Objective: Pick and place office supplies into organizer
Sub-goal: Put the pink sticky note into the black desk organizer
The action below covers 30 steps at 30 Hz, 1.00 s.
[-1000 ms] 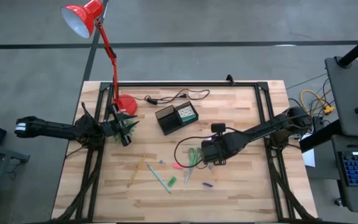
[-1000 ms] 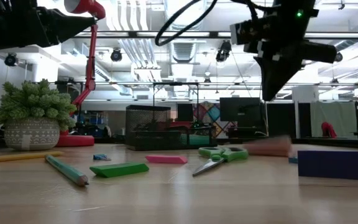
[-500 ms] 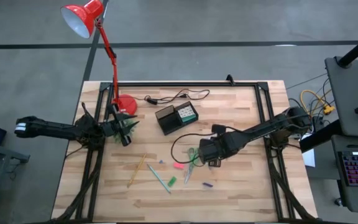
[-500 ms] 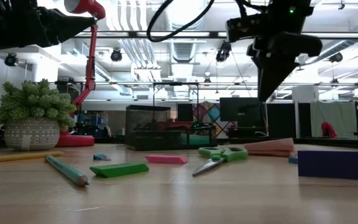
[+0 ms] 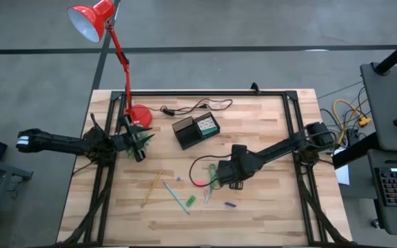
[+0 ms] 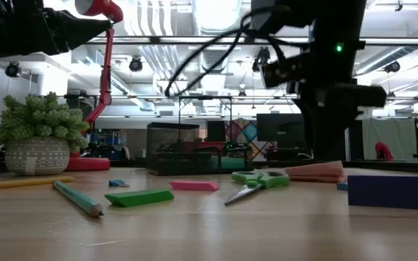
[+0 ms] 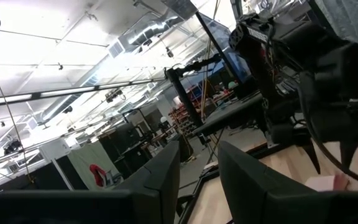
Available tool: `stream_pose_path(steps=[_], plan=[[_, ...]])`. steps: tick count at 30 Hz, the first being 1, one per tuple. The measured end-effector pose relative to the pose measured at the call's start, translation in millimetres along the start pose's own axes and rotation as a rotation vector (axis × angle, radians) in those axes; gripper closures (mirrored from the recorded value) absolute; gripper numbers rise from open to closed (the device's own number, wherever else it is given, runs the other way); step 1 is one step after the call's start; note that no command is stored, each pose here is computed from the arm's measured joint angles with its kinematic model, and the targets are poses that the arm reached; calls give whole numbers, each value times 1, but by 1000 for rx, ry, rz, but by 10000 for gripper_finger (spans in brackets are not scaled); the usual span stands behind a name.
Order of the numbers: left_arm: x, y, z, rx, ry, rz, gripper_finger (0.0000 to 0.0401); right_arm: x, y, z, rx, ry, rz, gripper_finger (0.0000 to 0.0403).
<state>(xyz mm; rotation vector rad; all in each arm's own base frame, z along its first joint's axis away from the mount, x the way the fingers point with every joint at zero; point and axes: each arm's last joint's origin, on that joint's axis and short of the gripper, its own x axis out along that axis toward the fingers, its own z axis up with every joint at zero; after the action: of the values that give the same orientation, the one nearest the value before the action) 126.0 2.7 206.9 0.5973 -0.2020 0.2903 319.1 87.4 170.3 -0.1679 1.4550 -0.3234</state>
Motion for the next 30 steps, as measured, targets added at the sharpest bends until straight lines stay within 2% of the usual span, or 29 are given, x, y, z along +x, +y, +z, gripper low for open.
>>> stream_pose_path(steps=[4, 21, 25, 30], plan=[[0, 0, 0, -1, -1, 0, 305, 6, 1, -1, -5, 20, -8, 207], [0, 0, 0, -1, -1, 1, 305, 28, -2, -15, -6, 66, -24, 218], [0, 0, 0, -1, 0, 0, 305, 34, -4, -17, 1, 73, -23, 228], [0, 0, 0, 0, 0, 0, 305, 40, -9, -17, -13, 73, 46, 262]])
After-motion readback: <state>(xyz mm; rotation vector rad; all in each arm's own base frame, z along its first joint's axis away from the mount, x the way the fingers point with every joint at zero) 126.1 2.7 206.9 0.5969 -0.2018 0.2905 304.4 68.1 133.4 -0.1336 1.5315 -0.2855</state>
